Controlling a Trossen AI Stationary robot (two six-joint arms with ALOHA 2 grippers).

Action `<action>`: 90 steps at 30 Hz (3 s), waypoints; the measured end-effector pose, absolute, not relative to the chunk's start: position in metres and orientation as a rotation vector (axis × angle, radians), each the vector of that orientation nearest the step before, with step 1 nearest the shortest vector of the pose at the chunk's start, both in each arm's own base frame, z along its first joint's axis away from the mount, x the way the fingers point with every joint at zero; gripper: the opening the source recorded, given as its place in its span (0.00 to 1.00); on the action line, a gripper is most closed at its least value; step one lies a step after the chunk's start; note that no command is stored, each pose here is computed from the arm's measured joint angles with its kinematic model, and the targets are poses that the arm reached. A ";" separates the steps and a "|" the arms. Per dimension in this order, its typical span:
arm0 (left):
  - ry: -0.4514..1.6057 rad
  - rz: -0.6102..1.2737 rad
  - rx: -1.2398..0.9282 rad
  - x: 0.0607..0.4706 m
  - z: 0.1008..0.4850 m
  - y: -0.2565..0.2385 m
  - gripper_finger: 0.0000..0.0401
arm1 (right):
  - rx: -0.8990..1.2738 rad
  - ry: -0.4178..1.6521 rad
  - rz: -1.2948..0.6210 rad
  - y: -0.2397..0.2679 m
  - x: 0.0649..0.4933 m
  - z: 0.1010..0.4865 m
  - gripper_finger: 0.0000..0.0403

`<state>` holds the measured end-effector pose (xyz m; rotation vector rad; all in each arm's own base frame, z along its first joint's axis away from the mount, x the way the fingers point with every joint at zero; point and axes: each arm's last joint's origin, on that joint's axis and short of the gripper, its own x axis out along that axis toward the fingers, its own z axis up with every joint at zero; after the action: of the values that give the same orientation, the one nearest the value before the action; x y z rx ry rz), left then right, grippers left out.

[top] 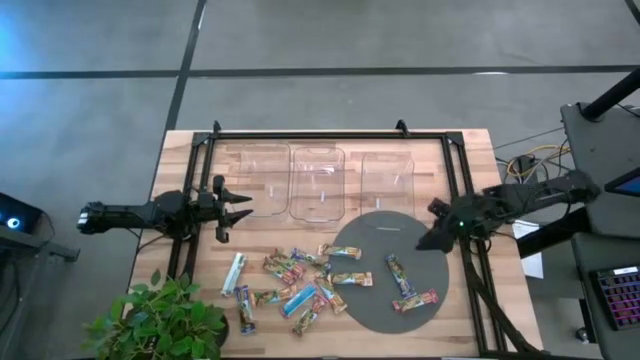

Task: Pick and place Granola Bars by type
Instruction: Put the blue granola bar into the right transparent bin

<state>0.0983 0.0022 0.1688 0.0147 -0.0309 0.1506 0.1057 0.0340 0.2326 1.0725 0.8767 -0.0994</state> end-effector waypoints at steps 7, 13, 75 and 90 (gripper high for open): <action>-0.030 0.151 0.015 0.098 0.169 0.002 0.37 | 1.088 1.144 -0.282 0.057 0.123 0.233 0.61; -0.030 0.151 0.015 0.098 0.169 0.002 0.37 | 1.042 1.228 -0.447 0.086 0.152 0.209 0.61; -0.030 0.151 0.015 0.098 0.169 0.002 0.37 | 0.707 1.285 -0.815 0.148 0.252 0.159 0.64; -0.031 0.151 0.015 0.098 0.169 0.002 0.37 | 0.682 1.309 -0.881 0.139 0.242 0.145 0.63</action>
<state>0.0983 0.0022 0.1688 0.0147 -0.0307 0.1506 0.2420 0.1392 0.1449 0.6818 1.3087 -0.8809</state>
